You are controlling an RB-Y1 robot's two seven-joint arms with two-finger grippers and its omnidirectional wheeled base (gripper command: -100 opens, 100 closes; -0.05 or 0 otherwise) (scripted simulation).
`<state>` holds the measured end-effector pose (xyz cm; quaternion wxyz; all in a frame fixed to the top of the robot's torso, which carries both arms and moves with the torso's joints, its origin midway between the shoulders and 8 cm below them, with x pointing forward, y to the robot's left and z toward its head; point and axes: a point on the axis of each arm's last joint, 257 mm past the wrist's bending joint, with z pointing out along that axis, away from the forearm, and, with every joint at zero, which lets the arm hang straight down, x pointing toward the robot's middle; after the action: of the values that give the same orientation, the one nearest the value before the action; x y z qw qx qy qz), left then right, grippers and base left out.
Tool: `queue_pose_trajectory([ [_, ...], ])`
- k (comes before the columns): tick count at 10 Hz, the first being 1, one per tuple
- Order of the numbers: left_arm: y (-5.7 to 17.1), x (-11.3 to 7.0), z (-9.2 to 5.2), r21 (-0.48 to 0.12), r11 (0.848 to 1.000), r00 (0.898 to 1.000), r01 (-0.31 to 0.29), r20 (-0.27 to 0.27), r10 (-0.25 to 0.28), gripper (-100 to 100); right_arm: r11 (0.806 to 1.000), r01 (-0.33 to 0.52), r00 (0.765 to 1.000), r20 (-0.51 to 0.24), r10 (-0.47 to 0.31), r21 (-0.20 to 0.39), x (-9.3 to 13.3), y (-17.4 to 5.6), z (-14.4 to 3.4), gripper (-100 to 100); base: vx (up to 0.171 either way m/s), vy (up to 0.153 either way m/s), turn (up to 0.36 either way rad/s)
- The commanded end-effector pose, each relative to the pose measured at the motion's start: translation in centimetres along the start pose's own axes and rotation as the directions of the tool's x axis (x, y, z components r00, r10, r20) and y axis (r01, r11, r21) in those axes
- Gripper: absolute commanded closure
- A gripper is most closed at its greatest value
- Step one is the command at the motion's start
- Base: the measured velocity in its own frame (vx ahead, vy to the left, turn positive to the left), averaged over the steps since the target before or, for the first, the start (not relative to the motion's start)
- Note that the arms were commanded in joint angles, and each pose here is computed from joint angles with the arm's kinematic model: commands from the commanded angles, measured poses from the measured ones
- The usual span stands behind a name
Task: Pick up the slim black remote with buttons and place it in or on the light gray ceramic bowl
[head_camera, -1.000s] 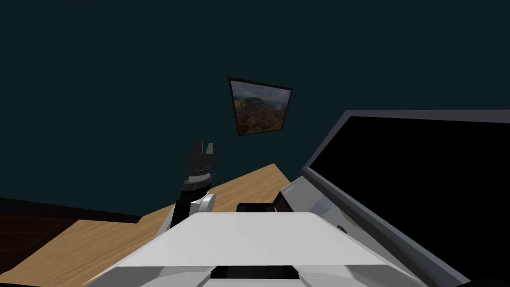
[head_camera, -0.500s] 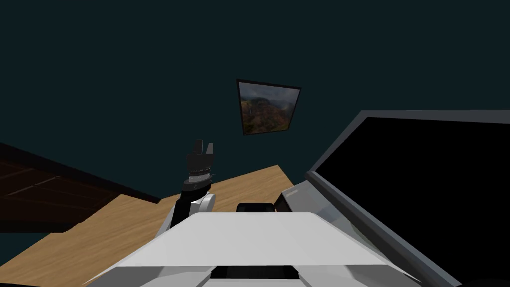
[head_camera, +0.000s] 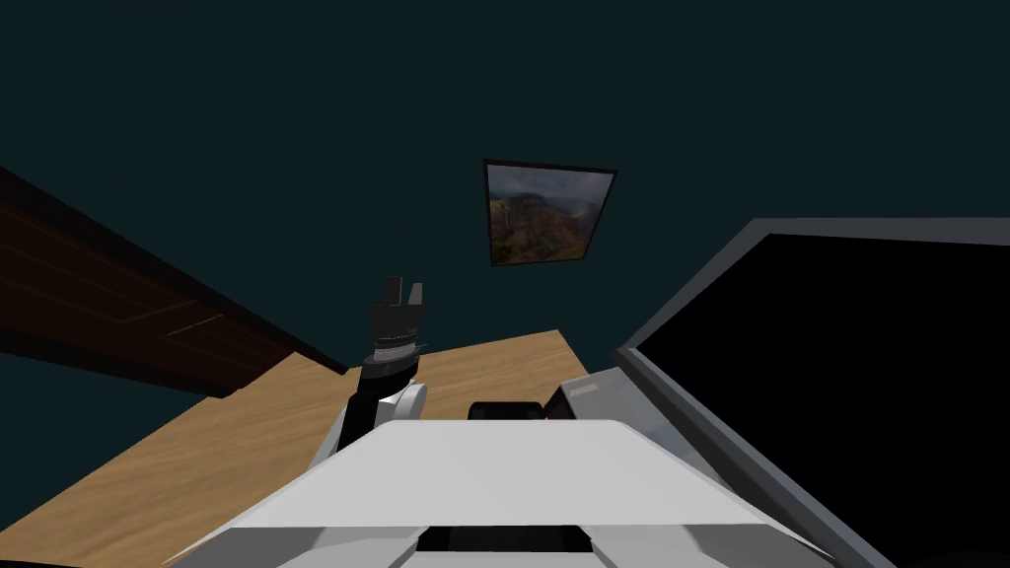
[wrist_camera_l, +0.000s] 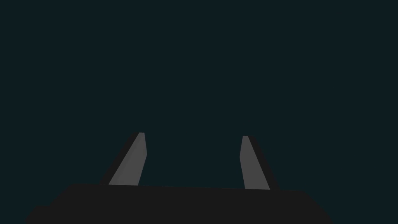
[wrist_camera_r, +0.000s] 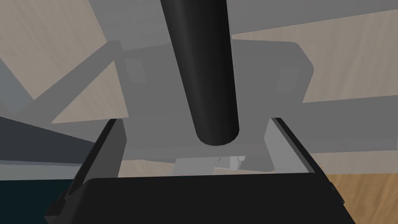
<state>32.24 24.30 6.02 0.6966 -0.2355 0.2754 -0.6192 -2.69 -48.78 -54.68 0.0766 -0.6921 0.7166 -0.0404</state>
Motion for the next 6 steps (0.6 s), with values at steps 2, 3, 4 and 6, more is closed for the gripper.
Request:
queue_pose_trajectory([
  [2,0.0,0.0,0.0,0.000,1.000,1.000,0.000,0.000,0.000,0,0.997,0.057,0.998,-0.021,-0.058,-0.055,1.1,1.4,0.1,-100,-0.028,-0.035,0.152],
  [3,0.0,0.0,0.0,0.000,1.000,1.000,0.000,0.000,0.000,0,0.995,0.073,0.997,-0.025,-0.075,-0.072,1.4,1.8,0.2,-100,-0.031,-0.040,0.161],
  [4,0.0,0.0,0.0,0.000,1.000,1.000,0.000,0.000,0.000,0,0.992,0.089,0.995,-0.029,-0.092,-0.088,1.8,2.1,0.2,-100,-0.026,-0.035,0.128],
  [6,0.0,0.0,0.0,0.000,1.000,1.000,0.000,0.000,0.000,0,0.994,0.081,0.996,-0.027,-0.083,-0.078,1.6,2.0,0.1,0,-0.006,-0.009,0.012],
])
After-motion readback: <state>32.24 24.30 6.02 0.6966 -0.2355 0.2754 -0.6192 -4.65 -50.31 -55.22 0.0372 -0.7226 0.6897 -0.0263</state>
